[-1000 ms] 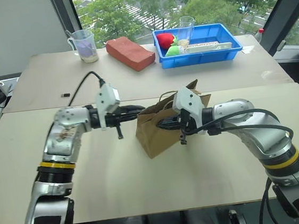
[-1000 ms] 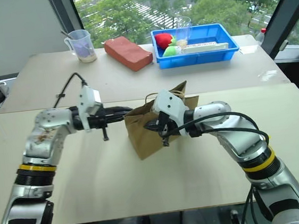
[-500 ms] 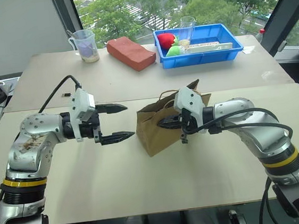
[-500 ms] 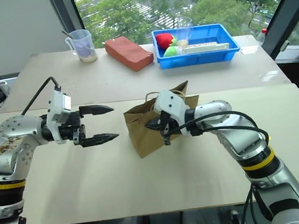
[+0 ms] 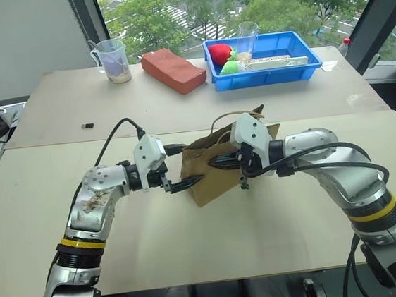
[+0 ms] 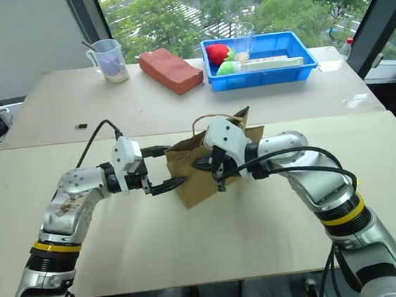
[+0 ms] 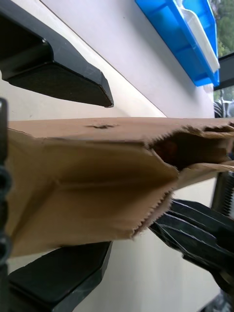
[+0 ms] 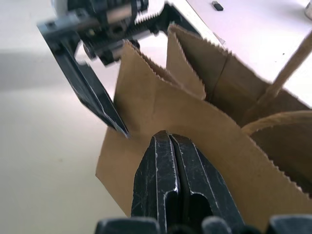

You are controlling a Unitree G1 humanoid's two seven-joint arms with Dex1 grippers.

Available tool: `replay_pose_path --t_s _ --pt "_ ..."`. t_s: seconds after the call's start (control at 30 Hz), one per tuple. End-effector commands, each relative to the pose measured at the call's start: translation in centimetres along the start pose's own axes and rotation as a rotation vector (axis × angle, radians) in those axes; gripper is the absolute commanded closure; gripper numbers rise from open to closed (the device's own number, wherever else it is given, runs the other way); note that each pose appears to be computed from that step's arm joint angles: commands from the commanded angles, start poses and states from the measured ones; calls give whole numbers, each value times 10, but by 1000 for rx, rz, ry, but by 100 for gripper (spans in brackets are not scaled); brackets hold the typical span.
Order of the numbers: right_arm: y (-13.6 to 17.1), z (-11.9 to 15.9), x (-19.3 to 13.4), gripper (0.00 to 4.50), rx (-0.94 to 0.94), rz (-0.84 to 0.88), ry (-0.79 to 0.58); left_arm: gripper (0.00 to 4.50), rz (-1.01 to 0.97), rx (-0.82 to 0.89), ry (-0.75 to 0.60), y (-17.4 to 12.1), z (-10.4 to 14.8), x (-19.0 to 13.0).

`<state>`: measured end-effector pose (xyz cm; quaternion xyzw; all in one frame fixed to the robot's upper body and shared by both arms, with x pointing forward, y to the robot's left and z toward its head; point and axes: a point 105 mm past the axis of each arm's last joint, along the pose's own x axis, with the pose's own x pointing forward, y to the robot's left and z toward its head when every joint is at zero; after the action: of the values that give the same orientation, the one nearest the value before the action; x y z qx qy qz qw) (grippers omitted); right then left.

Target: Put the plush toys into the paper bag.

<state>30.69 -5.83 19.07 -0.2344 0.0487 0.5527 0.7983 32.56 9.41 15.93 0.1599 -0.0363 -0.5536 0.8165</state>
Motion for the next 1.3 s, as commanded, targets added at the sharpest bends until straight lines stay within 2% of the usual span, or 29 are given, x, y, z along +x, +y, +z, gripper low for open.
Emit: replay_pose_path --t_s 0.03,0.13,0.33,0.4,0.53,0.67,0.77,0.93,1.13,1.3 --pt "-6 18 -8 450 -57 -34 -35 4 25 31 -38 0 5 6" --pt "-5 18 -9 450 -56 -37 -33 86 32 21 -80 -2 10 11" --pt "-7 18 -8 450 -53 -46 -32 366 30 18 -95 -1 12 16" --pt "-8 17 -9 450 -54 -51 -33 447 29 15 -96 1 13 17" --pt "-5 22 -20 450 -64 -41 -37 447 34 0 -95 6 13 13" --pt "9 36 -46 450 -58 69 -36 447 16 -10 -83 12 15 6" --pt "11 67 -82 450 15 159 -57 447 -50 -2 -75 14 18 -5" --pt "0 108 -133 450 77 162 -52 447 -211 -1 -94 11 29 -13" --pt "-23 107 -163 450 78 29 2 447 -371 22 -100 2 31 -5" --pt "-31 85 -156 450 93 2 31 447 -408 34 -119 -4 22 17"
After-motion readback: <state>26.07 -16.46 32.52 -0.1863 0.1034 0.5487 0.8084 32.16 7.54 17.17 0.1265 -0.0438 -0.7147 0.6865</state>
